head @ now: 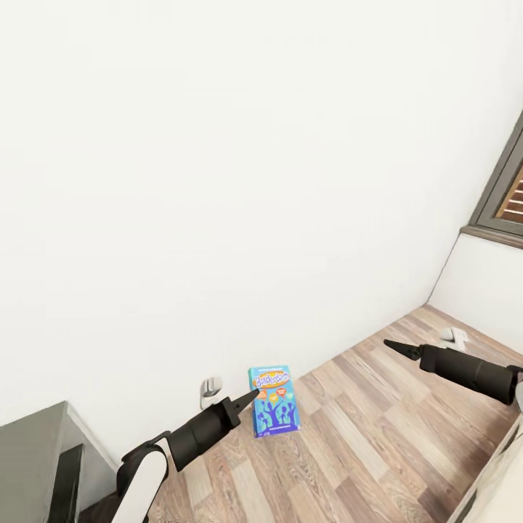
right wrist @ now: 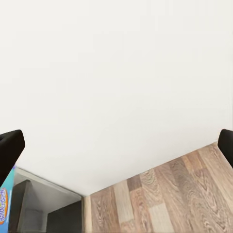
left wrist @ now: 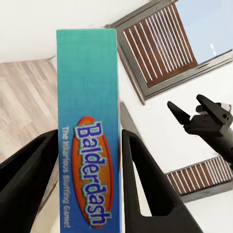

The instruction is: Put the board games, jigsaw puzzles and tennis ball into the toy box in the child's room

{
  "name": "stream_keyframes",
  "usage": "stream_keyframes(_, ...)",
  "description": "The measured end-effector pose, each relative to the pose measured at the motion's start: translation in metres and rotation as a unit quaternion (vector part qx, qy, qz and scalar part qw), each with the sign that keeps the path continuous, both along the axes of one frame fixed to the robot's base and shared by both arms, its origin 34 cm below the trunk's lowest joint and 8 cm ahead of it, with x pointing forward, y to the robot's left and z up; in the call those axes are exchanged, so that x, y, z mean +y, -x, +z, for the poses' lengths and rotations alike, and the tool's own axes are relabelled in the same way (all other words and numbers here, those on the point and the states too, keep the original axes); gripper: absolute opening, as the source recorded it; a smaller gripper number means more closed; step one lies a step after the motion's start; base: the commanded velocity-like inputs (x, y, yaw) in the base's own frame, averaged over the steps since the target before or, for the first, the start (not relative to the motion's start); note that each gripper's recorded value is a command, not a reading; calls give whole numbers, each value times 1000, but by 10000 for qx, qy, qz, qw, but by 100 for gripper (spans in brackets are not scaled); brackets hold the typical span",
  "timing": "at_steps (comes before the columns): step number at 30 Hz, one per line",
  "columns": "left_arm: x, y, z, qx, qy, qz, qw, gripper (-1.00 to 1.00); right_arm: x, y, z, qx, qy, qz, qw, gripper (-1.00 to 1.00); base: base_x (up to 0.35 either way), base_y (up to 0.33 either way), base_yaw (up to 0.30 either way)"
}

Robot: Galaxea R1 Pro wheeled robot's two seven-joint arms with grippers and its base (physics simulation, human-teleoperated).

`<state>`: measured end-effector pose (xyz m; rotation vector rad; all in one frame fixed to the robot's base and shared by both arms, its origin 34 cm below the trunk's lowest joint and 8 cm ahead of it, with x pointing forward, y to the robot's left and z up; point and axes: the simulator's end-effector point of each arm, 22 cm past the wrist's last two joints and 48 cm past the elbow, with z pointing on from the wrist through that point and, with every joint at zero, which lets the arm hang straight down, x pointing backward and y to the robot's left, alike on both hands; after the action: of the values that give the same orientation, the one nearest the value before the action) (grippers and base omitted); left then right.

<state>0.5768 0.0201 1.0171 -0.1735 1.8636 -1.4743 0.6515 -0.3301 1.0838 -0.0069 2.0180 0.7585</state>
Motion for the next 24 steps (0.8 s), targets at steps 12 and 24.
stream_keyframes(12,0,0,-2,24,-9,3,10000,-100,3,0,-1,5,12,42,10000,100,0,0,277)
stream_keyframes(24,-1,1,15,-101,43,-15,9999,-100,4,2,4,4,29,57,10000,100,0,0,280)
